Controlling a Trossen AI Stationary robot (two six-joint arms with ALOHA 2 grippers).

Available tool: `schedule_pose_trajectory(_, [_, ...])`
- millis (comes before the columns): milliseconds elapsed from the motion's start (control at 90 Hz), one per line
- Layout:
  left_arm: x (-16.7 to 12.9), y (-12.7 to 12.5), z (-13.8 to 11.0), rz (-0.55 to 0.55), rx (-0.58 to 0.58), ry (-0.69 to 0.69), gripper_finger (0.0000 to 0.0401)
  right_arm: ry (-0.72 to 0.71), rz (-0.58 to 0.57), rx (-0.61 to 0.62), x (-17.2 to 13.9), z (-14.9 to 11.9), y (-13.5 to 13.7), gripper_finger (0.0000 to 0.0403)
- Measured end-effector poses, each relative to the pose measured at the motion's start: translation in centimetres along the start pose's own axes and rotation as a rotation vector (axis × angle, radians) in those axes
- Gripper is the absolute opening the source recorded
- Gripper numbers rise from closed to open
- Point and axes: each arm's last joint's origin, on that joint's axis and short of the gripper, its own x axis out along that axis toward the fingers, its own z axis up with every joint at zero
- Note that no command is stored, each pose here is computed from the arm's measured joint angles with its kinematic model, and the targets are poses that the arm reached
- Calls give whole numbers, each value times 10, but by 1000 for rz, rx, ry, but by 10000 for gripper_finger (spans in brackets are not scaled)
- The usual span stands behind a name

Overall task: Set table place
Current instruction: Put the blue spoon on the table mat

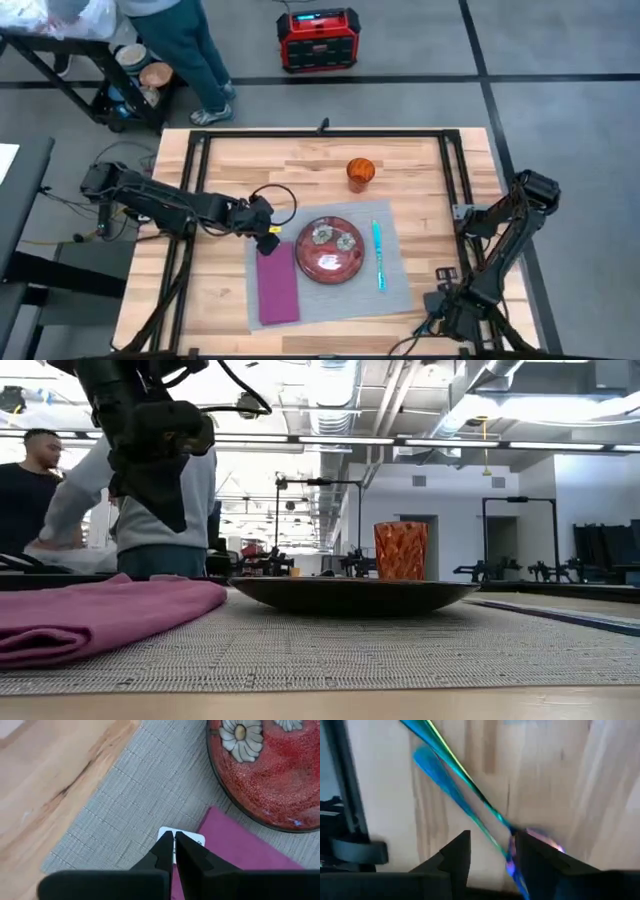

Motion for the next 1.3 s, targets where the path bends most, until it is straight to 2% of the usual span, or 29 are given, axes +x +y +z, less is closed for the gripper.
schedule_pose_trajectory(111, [0,0,0,8,-4,-10,0,-15,-12,-54,2,8,-5,140])
schedule_pose_trajectory(256, [0,1,1,25,-60,-32,0,-18,-12,-86,17,5,-5,140])
schedule_pose_trajectory(389, [0,1,1,37,-83,-47,0,-19,67,-79,27,-1,2,140])
schedule_pose_trajectory(733, [0,1,2,47,-143,-63,0,9,38,-42,37,-16,-3,140])
schedule_pose_trajectory(956, [0,2,2,50,-163,-68,0,-4,34,-62,39,-21,0,137])
schedule_pose_trajectory(1078, [0,2,2,50,-164,-68,0,-19,15,-55,40,-24,1,109])
schedule_pose_trajectory(1300, [0,2,2,51,-164,-69,0,-11,10,-58,40,-22,-1,15])
